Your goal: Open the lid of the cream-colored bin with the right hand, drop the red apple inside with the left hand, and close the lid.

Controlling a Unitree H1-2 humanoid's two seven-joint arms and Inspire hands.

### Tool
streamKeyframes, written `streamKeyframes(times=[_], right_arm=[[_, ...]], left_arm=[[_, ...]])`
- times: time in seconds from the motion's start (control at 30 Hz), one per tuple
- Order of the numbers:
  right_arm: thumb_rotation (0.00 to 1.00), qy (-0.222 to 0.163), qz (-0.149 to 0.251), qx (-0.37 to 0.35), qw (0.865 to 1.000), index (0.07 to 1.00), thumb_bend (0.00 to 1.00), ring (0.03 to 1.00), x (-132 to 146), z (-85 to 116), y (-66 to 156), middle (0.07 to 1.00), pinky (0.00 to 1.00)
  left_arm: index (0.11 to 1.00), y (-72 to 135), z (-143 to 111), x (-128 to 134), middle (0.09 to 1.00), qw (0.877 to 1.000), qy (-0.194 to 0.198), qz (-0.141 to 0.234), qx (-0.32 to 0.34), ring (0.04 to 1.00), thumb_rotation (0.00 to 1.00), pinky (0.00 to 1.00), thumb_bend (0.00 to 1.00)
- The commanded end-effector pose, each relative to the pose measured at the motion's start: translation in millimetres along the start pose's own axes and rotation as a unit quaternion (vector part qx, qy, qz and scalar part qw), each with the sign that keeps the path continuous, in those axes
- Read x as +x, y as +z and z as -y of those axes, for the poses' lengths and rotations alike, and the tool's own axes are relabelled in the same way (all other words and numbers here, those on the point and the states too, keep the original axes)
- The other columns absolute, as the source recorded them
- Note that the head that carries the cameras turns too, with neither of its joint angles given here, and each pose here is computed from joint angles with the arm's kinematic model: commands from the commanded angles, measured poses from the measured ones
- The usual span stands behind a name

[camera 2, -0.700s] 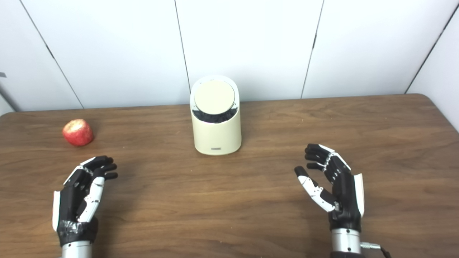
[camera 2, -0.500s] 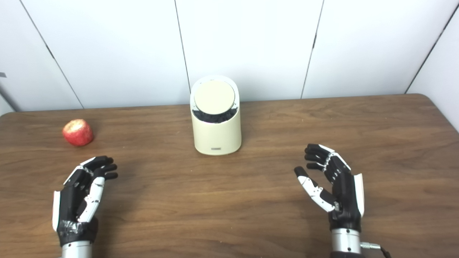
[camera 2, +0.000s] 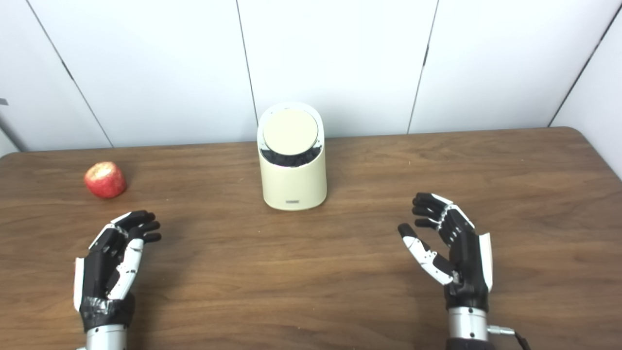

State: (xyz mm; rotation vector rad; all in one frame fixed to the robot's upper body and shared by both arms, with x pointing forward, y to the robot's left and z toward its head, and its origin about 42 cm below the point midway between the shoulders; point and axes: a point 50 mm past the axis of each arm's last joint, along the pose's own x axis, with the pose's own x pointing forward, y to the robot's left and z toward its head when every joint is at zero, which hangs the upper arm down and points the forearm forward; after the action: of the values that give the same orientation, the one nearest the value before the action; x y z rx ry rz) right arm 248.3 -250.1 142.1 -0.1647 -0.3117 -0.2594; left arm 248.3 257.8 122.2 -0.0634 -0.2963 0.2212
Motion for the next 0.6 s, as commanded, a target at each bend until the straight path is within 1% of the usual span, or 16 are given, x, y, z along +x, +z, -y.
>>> streamKeyframes(times=[0.0, 0.07, 0.13, 0.17, 0.2, 0.27, 0.3, 0.33, 0.37, 0.43, 0.5, 0.53, 0.57], right_arm=[[0.33, 0.005, 0.034, -0.008, 0.999, 0.689, 0.40, 0.680, 13.9, -5.6, 15.0, 0.698, 0.61], [0.40, 0.019, 0.042, -0.019, 0.999, 0.716, 0.44, 0.702, 21.0, -7.3, 21.2, 0.722, 0.63], [0.51, 0.038, 0.050, -0.039, 0.997, 0.759, 0.48, 0.734, 29.7, -7.4, 28.5, 0.755, 0.66], [0.58, 0.047, 0.053, -0.051, 0.996, 0.789, 0.51, 0.761, 35.0, -6.9, 32.2, 0.780, 0.68], [0.63, 0.057, 0.054, -0.063, 0.995, 0.814, 0.54, 0.788, 42.2, -6.5, 37.7, 0.803, 0.71], [0.75, 0.070, 0.053, -0.072, 0.994, 0.875, 0.62, 0.857, 54.0, -7.6, 51.6, 0.867, 0.78], [0.77, 0.073, 0.051, -0.073, 0.993, 0.897, 0.65, 0.881, 57.2, -8.4, 56.9, 0.888, 0.81], [0.79, 0.075, 0.052, -0.077, 0.993, 0.908, 0.66, 0.893, 63.2, -12.6, 70.8, 0.898, 0.83], [0.81, 0.076, 0.053, -0.084, 0.992, 0.923, 0.69, 0.908, 68.9, -16.4, 83.8, 0.916, 0.84], [0.84, 0.081, 0.055, -0.090, 0.991, 0.934, 0.70, 0.917, 77.3, -21.5, 101.2, 0.930, 0.83], [0.82, 0.091, 0.060, -0.094, 0.990, 0.963, 0.65, 0.928, 84.8, -25.4, 111.8, 0.955, 0.80], [0.81, 0.097, 0.065, -0.096, 0.989, 0.967, 0.64, 0.931, 91.0, -28.5, 118.1, 0.959, 0.80], [0.79, 0.101, 0.069, -0.104, 0.987, 0.981, 0.66, 0.943, 97.1, -31.8, 124.1, 0.971, 0.81]], left_arm=[[0.660, 8.8, 1.5, 10.7, 0.684, 0.999, -0.010, 0.036, -0.004, 0.664, 0.35, 0.60, 0.33], [0.661, 7.7, 1.1, 11.5, 0.685, 0.999, -0.011, 0.036, -0.005, 0.666, 0.34, 0.61, 0.32], [0.660, 7.4, 0.9, 11.8, 0.684, 0.999, -0.010, 0.037, -0.003, 0.664, 0.34, 0.61, 0.32], [0.660, 7.2, 0.9, 12.0, 0.683, 0.999, -0.010, 0.037, 0.000, 0.662, 0.34, 0.61, 0.33], [0.659, 7.2, 1.0, 12.2, 0.682, 0.999, -0.010, 0.037, 0.001, 0.662, 0.35, 0.62, 0.33], [0.657, 6.9, 1.4, 12.4, 0.680, 0.999, -0.010, 0.037, 0.005, 0.661, 0.36, 0.61, 0.33], [0.657, 6.8, 1.6, 12.5, 0.681, 0.999, -0.010, 0.037, 0.007, 0.661, 0.36, 0.61, 0.33], [0.657, 6.5, 1.6, 12.5, 0.681, 0.999, -0.011, 0.037, 0.007, 0.661, 0.36, 0.61, 0.33], [0.657, 6.3, 1.6, 12.5, 0.680, 0.999, -0.011, 0.038, 0.006, 0.658, 0.36, 0.61, 0.32], [0.657, 5.9, 1.8, 12.8, 0.679, 0.999, -0.011, 0.040, 0.006, 0.651, 0.35, 0.60, 0.32], [0.656, 5.5, 2.0, 13.1, 0.678, 0.999, -0.012, 0.041, 0.006, 0.653, 0.36, 0.60, 0.31], [0.656, 5.5, 2.2, 13.4, 0.678, 0.999, -0.013, 0.041, 0.004, 0.654, 0.36, 0.60, 0.31], [0.658, 5.9, 2.5, 13.6, 0.681, 0.999, -0.014, 0.040, 0.003, 0.660, 0.36, 0.61, 0.32]])
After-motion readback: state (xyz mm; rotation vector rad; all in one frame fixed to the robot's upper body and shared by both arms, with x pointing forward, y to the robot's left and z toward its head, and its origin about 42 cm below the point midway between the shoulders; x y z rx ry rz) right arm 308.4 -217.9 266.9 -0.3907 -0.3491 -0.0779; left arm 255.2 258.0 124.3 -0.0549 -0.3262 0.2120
